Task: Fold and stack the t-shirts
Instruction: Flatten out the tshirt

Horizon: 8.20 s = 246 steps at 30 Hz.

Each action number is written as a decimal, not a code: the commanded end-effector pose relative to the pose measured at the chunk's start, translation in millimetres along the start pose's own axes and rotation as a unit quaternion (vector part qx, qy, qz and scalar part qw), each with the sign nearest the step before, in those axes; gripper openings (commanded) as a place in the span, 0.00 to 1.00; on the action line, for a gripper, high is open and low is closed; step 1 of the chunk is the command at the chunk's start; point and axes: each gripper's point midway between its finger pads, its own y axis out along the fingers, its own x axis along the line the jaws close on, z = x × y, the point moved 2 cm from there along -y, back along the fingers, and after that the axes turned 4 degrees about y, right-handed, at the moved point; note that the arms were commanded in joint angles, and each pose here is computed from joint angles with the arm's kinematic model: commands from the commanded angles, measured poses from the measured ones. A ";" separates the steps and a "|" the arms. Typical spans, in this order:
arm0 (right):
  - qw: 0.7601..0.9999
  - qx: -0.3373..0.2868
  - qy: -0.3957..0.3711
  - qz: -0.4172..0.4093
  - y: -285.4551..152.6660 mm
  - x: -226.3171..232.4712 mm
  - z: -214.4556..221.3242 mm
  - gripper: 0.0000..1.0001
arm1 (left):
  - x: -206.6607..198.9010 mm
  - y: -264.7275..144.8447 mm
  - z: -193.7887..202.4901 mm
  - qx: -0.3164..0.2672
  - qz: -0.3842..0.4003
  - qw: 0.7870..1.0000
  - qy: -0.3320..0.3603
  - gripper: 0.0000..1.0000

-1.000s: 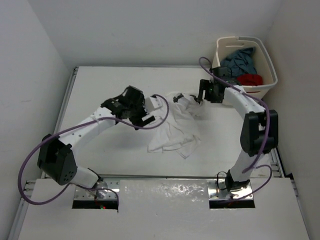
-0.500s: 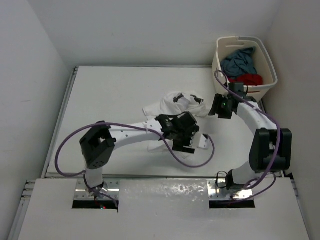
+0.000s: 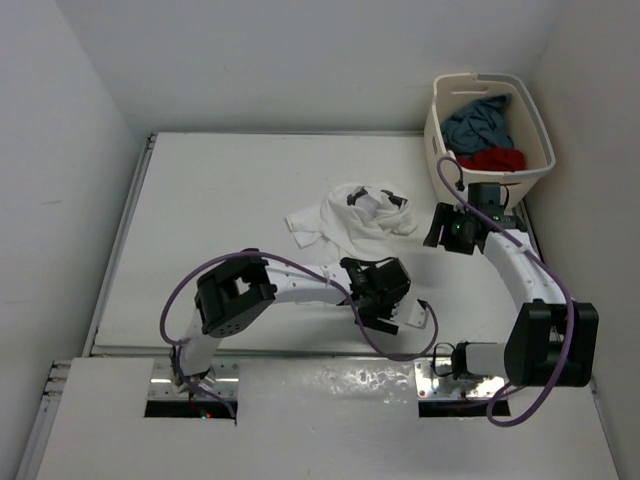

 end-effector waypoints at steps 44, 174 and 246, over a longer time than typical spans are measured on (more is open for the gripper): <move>0.979 -0.067 -0.133 -0.142 -4.5 139.8 -86.8 0.58 | 194.2 -465.3 323.1 -0.004 -0.556 0.719 -0.417 0.00; 0.975 0.112 0.122 -0.149 7.1 84.7 56.2 0.00 | -42.1 -297.5 424.0 0.268 -0.311 0.807 -0.424 0.00; 0.986 0.148 -0.067 0.021 97.2 54.0 9.9 0.00 | -15.8 -244.5 449.7 0.243 -0.276 0.791 -0.489 0.00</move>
